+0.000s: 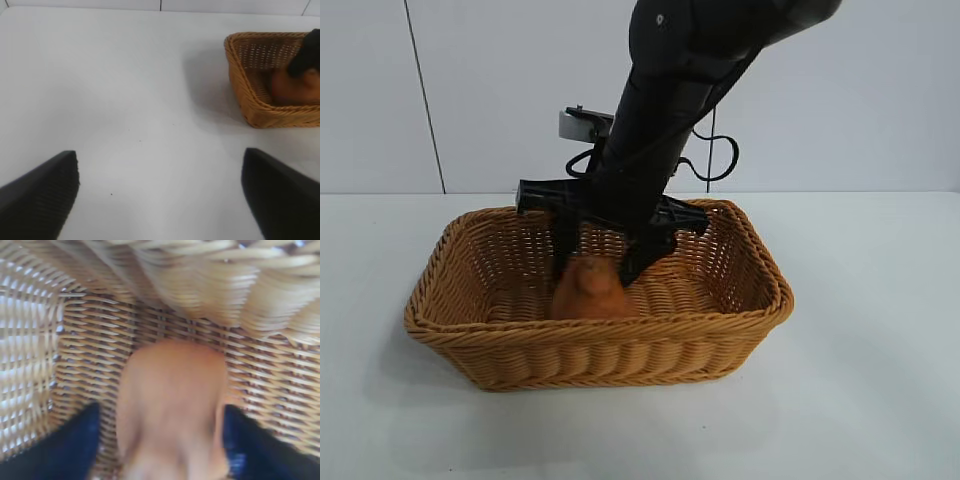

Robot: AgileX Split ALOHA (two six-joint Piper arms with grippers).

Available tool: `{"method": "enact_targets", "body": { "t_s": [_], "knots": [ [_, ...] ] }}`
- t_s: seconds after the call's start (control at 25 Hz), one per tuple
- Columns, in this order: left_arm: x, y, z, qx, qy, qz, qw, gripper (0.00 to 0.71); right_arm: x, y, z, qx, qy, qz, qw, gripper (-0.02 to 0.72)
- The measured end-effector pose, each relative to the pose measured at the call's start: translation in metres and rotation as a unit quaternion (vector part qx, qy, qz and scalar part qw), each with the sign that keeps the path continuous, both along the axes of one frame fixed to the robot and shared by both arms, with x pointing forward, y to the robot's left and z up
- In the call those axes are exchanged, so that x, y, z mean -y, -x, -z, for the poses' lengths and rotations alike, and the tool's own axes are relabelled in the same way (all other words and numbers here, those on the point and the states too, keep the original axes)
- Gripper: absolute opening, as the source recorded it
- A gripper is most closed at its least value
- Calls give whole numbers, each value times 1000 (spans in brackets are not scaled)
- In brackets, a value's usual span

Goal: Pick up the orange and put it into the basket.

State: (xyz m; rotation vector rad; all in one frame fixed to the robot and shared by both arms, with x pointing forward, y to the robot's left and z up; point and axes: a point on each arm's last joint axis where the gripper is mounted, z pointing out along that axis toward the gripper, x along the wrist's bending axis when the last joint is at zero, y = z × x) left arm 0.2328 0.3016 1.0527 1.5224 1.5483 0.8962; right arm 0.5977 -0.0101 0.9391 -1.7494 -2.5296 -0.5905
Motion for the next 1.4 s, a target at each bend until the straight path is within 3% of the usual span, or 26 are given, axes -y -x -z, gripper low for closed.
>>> {"method": "enact_targets", "body": {
  "t_s": [0.16,0.32,0.44,0.68,0.92,1.4],
  "knots": [
    [0,0,0,1,0,0,1000,630,2,-3,-37,5,30,-23,999,584],
    [0,0,0,1,0,0,1000,630,8,-5,-68,-3,86,-40,995,587],
    [0,0,0,1,0,0,1000,630,9,-9,-84,15,86,-36,996,587],
    [0,0,0,1,0,0,1000,630,32,-25,-88,19,93,-7,995,587],
    [0,0,0,1,0,0,1000,630,100,-62,-88,25,117,65,991,587],
    [0,0,0,1,0,0,1000,630,241,-101,-88,10,131,192,973,587]
  ]
}}
